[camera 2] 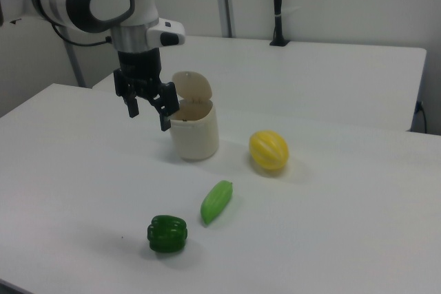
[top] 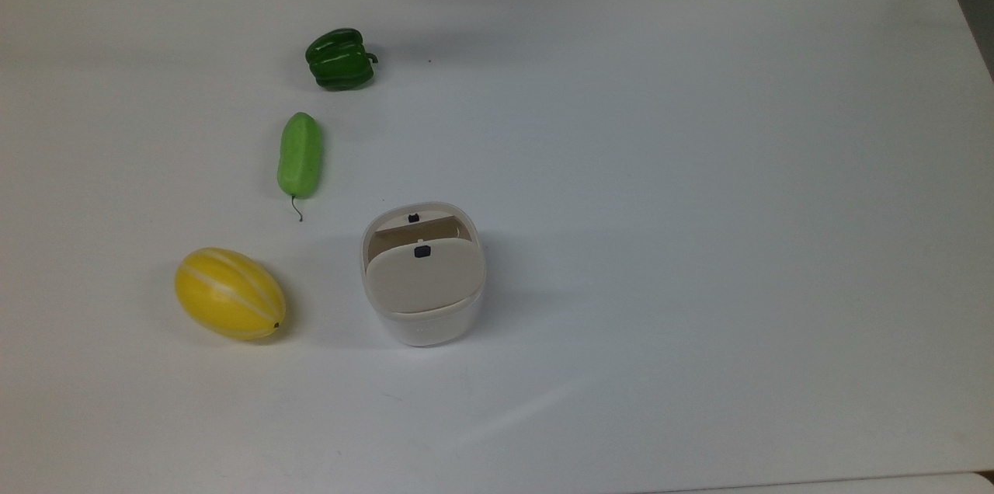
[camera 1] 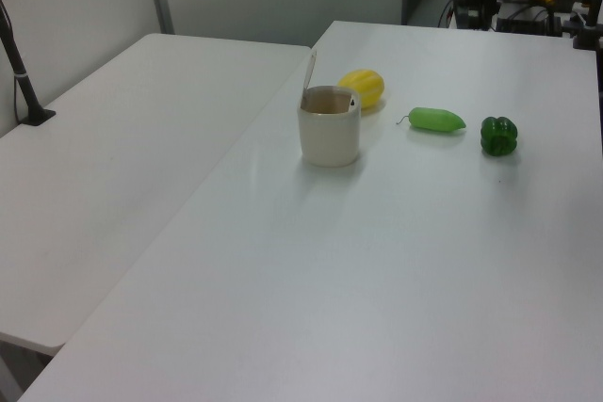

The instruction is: Close garbage bin

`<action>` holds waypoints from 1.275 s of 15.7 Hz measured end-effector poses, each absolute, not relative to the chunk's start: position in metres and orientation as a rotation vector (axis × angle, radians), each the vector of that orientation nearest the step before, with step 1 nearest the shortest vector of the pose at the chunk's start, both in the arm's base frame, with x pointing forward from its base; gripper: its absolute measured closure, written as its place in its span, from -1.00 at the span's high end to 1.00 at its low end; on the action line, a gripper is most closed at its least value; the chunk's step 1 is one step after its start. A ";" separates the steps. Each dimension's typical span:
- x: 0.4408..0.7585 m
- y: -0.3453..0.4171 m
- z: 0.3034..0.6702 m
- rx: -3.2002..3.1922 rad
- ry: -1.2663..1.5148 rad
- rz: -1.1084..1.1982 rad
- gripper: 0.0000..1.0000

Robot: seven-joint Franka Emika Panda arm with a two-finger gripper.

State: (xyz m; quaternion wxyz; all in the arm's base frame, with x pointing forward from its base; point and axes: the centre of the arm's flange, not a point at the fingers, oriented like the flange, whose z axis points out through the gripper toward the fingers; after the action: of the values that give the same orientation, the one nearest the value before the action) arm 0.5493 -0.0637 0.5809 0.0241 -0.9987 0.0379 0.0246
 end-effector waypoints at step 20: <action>0.601 -0.047 0.595 -3.020 0.102 -0.167 -0.14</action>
State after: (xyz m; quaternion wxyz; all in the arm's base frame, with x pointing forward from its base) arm 0.6015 -0.0474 0.5950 0.0578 -0.9962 0.0335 -0.0551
